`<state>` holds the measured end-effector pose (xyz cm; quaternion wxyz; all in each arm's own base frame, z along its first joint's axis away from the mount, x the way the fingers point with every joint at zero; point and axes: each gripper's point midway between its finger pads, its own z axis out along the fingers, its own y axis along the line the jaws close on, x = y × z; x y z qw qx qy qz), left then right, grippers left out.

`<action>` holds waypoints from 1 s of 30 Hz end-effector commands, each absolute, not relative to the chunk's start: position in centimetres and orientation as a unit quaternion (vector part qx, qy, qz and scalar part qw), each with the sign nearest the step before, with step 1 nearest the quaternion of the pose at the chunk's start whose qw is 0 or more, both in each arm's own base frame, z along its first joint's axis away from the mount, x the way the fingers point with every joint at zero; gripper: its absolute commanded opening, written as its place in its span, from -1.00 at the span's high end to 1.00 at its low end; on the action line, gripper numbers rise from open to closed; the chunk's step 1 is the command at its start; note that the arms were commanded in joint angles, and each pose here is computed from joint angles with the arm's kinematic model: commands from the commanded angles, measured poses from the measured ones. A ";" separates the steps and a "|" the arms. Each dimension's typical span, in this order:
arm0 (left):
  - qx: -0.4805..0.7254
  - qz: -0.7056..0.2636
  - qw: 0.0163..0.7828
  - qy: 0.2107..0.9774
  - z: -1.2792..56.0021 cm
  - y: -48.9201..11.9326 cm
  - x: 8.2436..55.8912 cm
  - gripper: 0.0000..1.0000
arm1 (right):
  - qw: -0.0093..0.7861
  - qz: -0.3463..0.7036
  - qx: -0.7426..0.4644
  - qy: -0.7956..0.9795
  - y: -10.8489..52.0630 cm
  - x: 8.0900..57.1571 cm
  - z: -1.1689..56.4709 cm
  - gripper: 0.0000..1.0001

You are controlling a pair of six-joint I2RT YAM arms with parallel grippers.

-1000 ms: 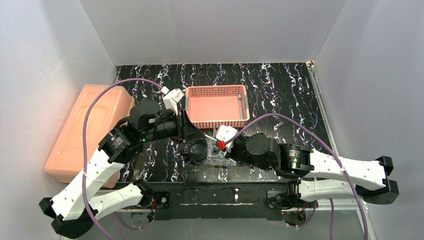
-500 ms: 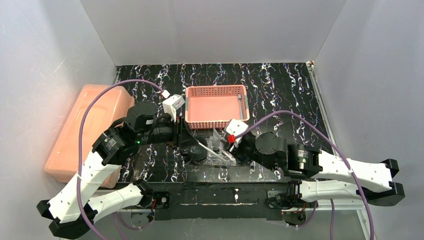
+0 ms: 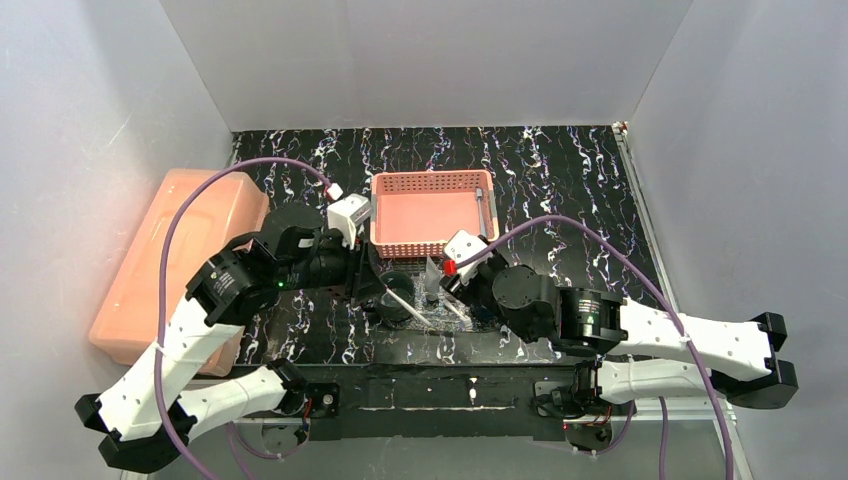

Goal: Prepare toiletry sets of a toothbrush and toothpaste on the tray

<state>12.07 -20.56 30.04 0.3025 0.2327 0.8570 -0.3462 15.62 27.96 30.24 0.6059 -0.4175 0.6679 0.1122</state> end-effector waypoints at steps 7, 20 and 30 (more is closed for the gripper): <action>0.281 -0.232 0.355 0.861 29.3 -20.9 13.3 1.00 | 0.607 0.070 -0.294 0.735 25.4 20.0 30.9 -0.12; 0.288 -0.201 0.405 0.844 28.9 -22.7 14.5 1.00 | 0.537 0.113 -0.219 0.807 22.4 25.3 26.7 -0.08; 0.290 -0.209 0.409 0.840 27.2 -23.9 14.9 1.00 | 0.536 0.113 -0.206 0.811 21.3 25.6 26.3 -0.08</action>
